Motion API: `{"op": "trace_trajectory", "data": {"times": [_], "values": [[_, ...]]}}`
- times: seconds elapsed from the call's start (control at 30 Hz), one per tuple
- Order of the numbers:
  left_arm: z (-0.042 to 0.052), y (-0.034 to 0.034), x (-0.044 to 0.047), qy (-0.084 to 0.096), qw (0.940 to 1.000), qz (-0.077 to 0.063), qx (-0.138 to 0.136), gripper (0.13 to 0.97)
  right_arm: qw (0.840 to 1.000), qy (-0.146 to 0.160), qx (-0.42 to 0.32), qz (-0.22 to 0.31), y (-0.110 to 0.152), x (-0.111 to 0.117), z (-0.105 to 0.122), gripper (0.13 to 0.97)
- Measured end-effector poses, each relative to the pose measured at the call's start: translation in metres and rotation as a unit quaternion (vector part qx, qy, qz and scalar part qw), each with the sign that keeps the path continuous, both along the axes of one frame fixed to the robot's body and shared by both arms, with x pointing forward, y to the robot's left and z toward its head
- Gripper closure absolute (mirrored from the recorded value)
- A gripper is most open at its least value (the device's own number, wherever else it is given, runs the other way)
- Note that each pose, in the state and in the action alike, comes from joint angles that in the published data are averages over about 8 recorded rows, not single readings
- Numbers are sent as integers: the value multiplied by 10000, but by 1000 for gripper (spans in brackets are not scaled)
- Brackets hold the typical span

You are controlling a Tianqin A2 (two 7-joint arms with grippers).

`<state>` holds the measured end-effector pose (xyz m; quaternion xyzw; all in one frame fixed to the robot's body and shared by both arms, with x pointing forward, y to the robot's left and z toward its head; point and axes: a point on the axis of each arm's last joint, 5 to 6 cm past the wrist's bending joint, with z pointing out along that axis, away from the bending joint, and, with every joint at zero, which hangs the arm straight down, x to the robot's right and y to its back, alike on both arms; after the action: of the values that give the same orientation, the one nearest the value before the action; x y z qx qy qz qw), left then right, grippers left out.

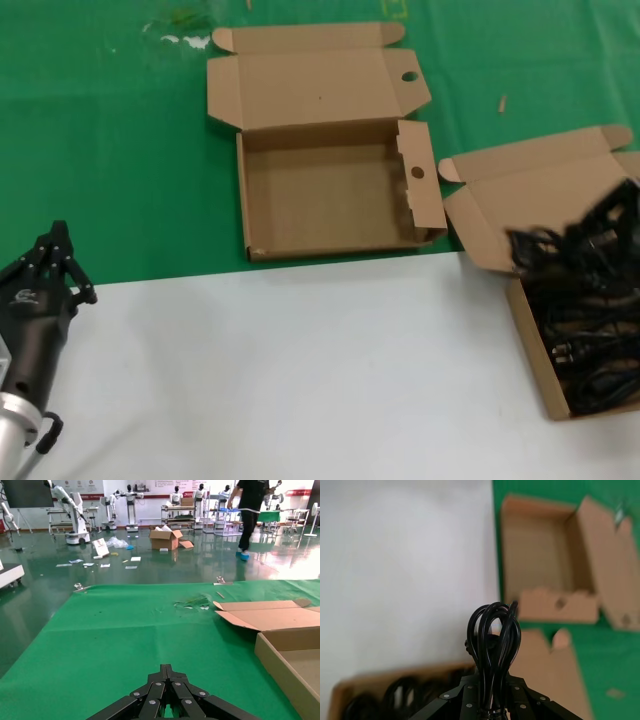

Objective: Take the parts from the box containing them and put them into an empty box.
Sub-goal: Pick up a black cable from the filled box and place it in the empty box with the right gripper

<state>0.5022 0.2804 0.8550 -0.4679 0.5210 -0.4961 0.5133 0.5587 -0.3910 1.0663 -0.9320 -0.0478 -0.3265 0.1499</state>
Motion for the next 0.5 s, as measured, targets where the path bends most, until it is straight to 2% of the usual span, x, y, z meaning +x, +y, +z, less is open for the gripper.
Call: {"op": "trace_trajectory", "data": {"times": [0.23, 0.37, 0.5], "values": [[0, 0, 0, 0, 10000, 0, 0, 957, 9981, -438, 309, 318, 529, 115, 423, 887], [0, 0, 0, 0, 10000, 0, 0, 957, 9950, -712, 490, 504, 895, 306, 500, 888], [0, 0, 0, 0, 10000, 0, 1, 957, 9916, -916, 644, 653, 1283, 560, 468, 888]]}}
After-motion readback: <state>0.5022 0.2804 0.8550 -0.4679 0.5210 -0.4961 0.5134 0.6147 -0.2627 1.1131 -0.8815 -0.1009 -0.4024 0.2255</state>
